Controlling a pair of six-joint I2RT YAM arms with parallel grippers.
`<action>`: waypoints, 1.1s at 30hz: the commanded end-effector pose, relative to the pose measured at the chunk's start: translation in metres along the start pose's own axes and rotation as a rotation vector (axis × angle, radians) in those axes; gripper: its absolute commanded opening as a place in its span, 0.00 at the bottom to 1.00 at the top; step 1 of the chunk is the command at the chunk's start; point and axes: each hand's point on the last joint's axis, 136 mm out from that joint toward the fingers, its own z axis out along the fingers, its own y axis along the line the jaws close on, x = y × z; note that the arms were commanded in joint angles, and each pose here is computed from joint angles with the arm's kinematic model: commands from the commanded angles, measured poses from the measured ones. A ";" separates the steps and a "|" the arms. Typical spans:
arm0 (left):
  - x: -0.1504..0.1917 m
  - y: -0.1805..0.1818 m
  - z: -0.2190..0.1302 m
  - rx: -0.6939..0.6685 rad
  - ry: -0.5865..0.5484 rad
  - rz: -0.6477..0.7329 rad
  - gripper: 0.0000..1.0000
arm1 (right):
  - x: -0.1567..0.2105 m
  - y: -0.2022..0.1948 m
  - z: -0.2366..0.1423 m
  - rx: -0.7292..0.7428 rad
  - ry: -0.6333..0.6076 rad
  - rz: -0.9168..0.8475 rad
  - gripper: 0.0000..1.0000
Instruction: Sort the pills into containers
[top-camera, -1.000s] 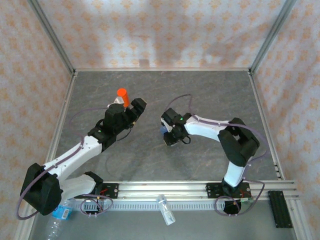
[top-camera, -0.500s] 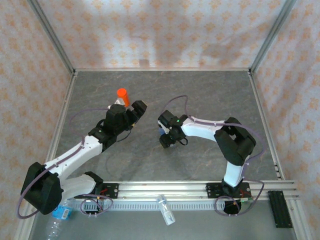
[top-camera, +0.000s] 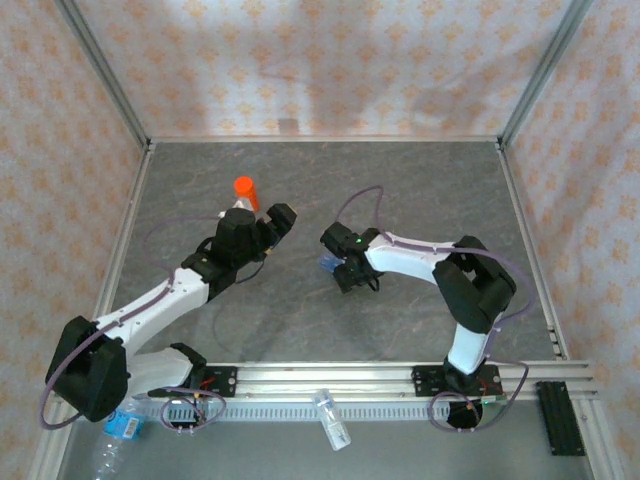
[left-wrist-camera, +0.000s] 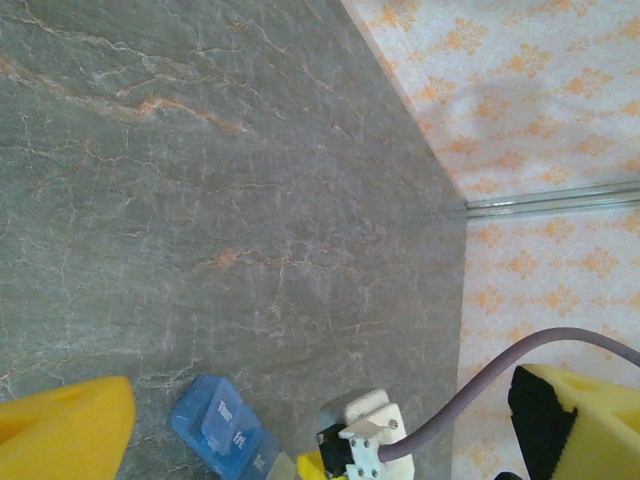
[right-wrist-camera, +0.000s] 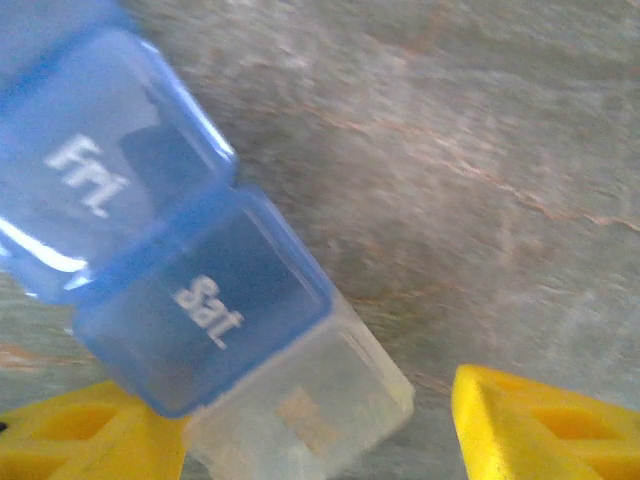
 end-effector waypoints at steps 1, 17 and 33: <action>-0.006 -0.015 0.000 0.030 -0.007 0.019 0.97 | 0.004 -0.024 -0.006 0.126 0.028 0.034 0.68; -0.004 -0.014 0.004 0.009 0.013 0.068 0.98 | -0.005 -0.055 -0.006 0.160 0.039 0.186 0.69; 0.006 0.010 0.004 -0.284 0.182 0.719 0.98 | -0.026 -0.050 -0.057 -0.135 -0.076 0.492 0.78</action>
